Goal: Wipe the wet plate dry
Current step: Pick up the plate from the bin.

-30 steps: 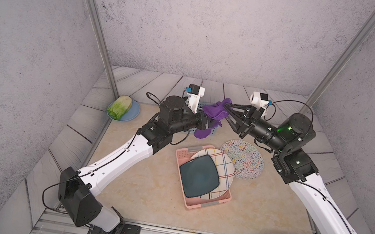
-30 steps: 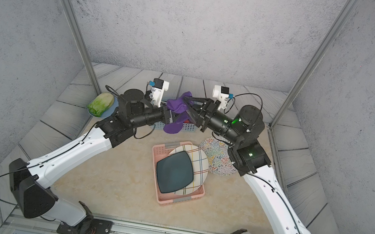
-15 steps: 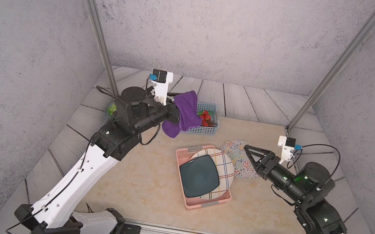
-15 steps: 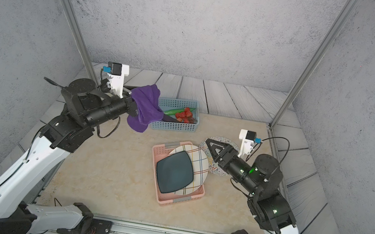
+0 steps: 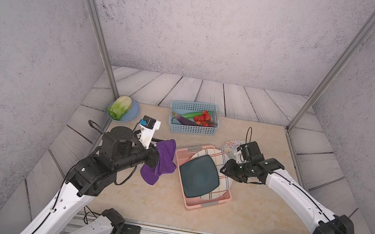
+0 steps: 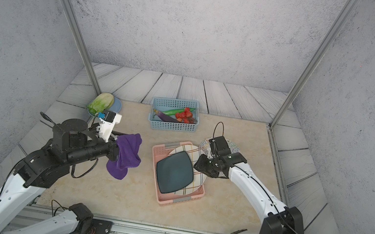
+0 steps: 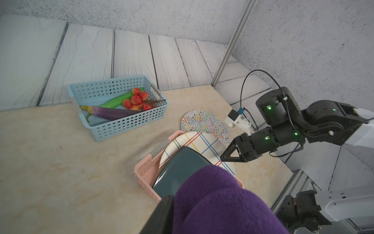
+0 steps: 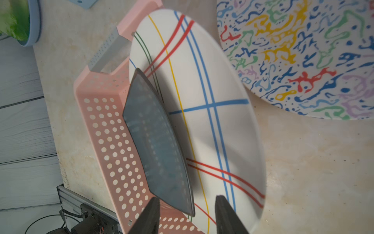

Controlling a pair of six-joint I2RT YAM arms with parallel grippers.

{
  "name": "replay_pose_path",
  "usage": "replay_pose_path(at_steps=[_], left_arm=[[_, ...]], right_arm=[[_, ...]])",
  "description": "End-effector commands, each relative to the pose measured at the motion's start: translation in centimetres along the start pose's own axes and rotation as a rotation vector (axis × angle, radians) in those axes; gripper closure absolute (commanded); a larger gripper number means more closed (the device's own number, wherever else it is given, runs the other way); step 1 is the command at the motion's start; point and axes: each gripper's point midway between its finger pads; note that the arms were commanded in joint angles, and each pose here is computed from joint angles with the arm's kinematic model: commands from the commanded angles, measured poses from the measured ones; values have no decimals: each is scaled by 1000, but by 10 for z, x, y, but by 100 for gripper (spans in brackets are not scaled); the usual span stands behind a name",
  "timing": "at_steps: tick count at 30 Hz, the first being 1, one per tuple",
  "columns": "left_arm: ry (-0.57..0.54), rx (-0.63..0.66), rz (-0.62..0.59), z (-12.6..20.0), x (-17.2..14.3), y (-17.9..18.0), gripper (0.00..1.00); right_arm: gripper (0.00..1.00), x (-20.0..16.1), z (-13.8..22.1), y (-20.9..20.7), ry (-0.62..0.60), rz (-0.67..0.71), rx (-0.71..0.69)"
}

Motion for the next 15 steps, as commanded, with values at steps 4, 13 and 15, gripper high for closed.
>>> replay_pose_path(at_steps=[4, 13, 15], left_arm=[[3, -22, 34, 4, -6, -4, 100], [-27, -70, 76, -10, -3, -7, 100], [-27, -73, 81, -11, -3, -7, 100]], right_arm=[[53, -10, -47, 4, 104, 4, 53], [59, -41, -106, 15, 190, -114, 134], [69, -41, -106, 17, 190, -97, 140]])
Point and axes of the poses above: each gripper's point midway between its finger pads, its own z axis back along the fingers, its own y axis along the line the jaws close on, x = y × z, and after that the axes turned 1 degree about -z, right-handed
